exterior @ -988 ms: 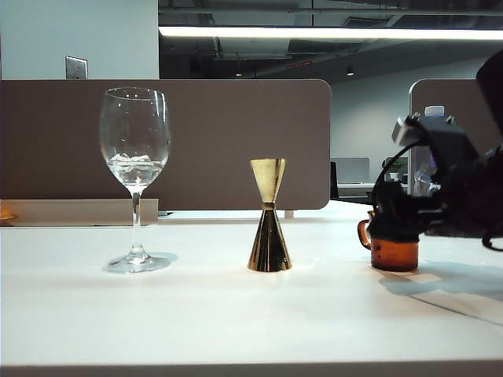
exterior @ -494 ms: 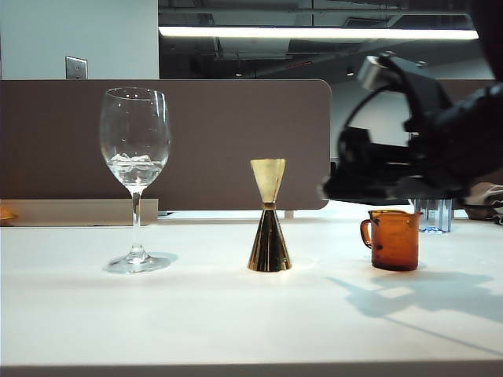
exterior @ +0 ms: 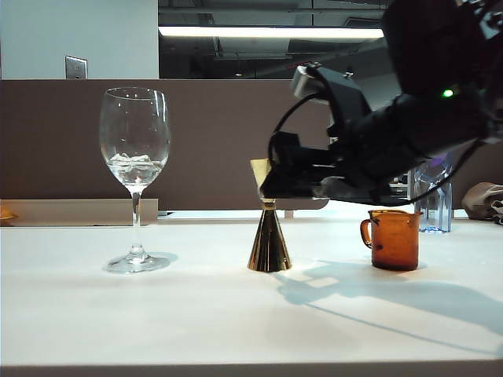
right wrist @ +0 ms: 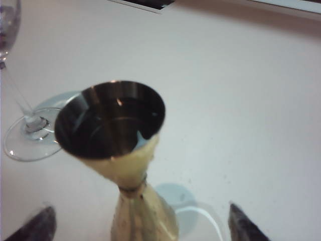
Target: Pick up the small amber measuring cup and pour the water in it into the jigger, then pick up the jigger and pour the water in it into the wine glass.
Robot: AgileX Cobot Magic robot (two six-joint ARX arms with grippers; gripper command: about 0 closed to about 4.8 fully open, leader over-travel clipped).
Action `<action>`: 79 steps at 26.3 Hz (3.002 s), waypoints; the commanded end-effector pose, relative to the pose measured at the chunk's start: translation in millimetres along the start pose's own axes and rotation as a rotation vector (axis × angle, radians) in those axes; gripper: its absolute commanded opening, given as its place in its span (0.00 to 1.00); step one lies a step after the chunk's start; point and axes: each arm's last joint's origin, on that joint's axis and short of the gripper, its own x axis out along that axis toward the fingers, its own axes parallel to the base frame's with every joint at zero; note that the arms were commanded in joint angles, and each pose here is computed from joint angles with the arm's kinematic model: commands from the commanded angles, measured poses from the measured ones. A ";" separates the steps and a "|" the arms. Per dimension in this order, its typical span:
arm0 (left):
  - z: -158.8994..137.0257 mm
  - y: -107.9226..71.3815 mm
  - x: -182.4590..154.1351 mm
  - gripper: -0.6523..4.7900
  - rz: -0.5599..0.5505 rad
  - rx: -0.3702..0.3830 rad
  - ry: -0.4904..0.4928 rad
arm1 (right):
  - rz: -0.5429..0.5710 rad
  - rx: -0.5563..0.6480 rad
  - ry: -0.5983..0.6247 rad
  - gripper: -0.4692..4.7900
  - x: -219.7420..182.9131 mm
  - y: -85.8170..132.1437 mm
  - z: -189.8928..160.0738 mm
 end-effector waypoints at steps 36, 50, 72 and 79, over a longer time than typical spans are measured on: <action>1.3 -0.2 -0.3 0.12 0.000 0.004 -0.012 | 0.031 -0.009 -0.007 0.46 38.7 7.9 0.4; 1.3 -0.2 -0.3 0.12 0.000 0.004 -0.012 | 0.031 -0.010 -0.008 0.28 38.8 7.8 0.6; 1.3 -0.2 -0.3 0.12 0.000 0.004 -0.012 | -0.029 -0.114 -0.006 0.09 65.3 15.5 79.2; 1.3 -0.2 -0.3 0.12 -0.001 0.004 -0.012 | -0.034 -0.190 -0.019 0.09 69.3 21.1 123.9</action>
